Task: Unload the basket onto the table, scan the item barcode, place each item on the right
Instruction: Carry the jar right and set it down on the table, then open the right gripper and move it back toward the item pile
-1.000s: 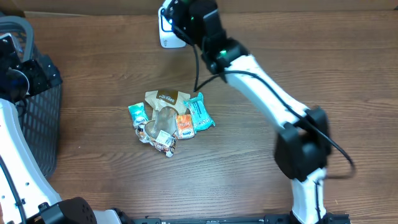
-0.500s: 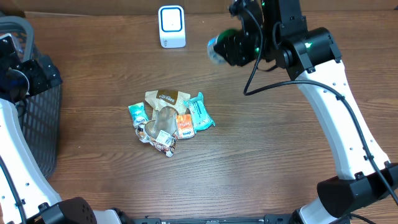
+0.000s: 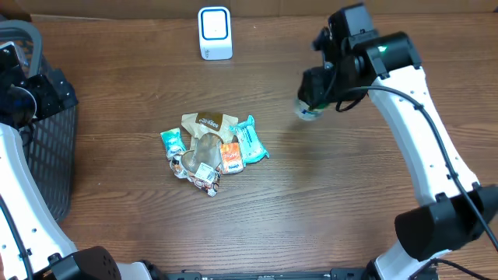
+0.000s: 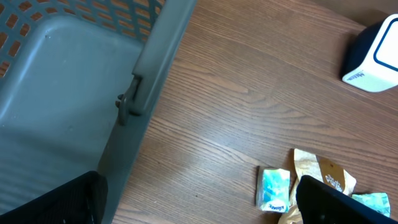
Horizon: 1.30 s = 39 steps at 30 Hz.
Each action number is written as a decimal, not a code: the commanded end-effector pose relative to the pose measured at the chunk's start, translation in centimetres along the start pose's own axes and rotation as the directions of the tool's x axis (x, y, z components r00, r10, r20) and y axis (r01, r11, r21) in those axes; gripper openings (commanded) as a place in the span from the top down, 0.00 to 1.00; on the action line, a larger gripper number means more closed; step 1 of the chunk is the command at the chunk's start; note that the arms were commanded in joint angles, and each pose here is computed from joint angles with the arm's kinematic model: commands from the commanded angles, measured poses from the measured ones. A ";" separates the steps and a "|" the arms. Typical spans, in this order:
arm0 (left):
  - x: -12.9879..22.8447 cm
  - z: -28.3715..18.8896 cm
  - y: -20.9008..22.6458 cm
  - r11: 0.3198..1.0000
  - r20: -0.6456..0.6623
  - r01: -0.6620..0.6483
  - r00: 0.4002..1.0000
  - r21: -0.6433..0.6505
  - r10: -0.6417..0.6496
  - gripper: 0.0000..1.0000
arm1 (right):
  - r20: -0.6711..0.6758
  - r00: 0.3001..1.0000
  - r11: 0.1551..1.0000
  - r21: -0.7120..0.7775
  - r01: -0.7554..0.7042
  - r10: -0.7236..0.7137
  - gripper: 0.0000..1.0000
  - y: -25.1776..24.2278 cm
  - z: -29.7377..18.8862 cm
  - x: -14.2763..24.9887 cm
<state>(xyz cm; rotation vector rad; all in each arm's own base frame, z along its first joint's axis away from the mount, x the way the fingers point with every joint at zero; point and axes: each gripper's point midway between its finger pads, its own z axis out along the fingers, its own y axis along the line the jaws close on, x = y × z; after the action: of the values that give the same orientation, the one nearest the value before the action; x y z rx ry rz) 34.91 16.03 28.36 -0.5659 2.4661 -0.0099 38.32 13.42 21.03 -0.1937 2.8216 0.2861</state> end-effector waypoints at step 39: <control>-0.6 -0.7 -0.3 1.000 0.026 0.004 1.000 0.011 -0.004 0.01 | 0.025 0.929 0.907 0.208 -0.365 0.368 0.25 -12.1 2.0 1.3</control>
<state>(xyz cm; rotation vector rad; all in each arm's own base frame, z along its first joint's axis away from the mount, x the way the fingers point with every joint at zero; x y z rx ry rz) 34.92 16.03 28.36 -0.5658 2.4658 -0.0097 39.02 -0.07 14.57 0.5058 2.8809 -0.0019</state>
